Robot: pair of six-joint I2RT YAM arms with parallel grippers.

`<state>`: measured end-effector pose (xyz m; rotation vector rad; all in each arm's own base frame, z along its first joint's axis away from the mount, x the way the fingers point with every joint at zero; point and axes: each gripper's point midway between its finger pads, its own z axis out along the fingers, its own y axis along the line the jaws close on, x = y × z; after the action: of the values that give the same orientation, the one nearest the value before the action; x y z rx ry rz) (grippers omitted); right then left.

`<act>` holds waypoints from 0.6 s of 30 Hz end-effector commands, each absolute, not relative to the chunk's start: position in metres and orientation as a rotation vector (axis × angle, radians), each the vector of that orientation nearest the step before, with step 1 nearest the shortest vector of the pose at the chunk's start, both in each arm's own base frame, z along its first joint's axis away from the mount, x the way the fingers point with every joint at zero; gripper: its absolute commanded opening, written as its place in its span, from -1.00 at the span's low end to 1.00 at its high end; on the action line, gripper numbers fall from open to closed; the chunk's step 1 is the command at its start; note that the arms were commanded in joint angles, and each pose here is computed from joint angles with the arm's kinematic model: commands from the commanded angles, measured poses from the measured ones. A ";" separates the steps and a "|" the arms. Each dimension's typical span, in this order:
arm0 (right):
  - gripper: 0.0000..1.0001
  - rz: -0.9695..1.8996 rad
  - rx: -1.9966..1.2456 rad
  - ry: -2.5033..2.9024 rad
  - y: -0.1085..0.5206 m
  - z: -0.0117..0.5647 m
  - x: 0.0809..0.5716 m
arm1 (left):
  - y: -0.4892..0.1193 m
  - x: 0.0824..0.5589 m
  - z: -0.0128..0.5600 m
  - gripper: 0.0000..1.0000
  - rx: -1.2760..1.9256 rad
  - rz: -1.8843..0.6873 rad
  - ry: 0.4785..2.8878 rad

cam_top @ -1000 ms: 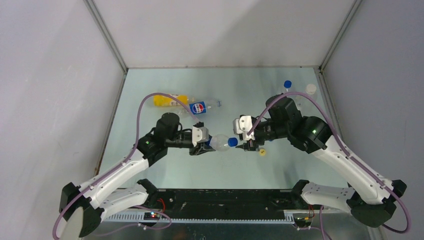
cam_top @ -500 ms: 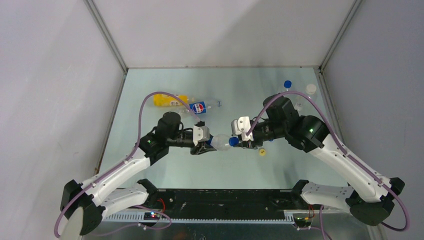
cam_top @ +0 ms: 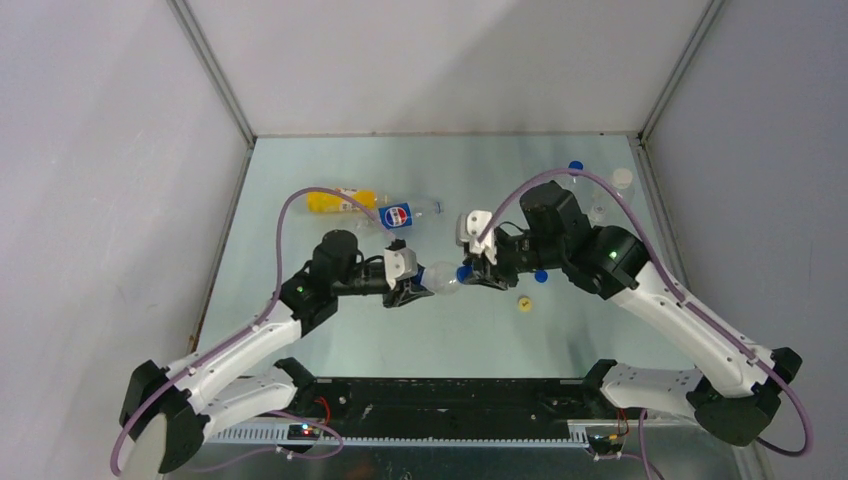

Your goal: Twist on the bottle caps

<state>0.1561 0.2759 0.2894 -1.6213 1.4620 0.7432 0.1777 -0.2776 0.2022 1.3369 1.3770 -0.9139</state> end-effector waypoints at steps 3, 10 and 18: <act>-1.00 0.791 -1.169 1.868 0.289 0.286 0.189 | -0.274 0.208 0.273 -1.00 1.058 -0.705 1.156; -1.00 0.880 -0.762 2.044 0.292 0.305 0.203 | -0.257 0.225 0.261 -1.00 0.905 -0.563 1.191; 0.24 0.900 -0.632 1.842 0.290 0.354 0.215 | -0.265 0.223 0.241 -1.00 0.810 -0.688 1.267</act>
<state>0.2050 0.2901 0.3060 -0.7577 2.0031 0.8627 0.2145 -0.2625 0.2076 0.9685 1.3287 -0.6371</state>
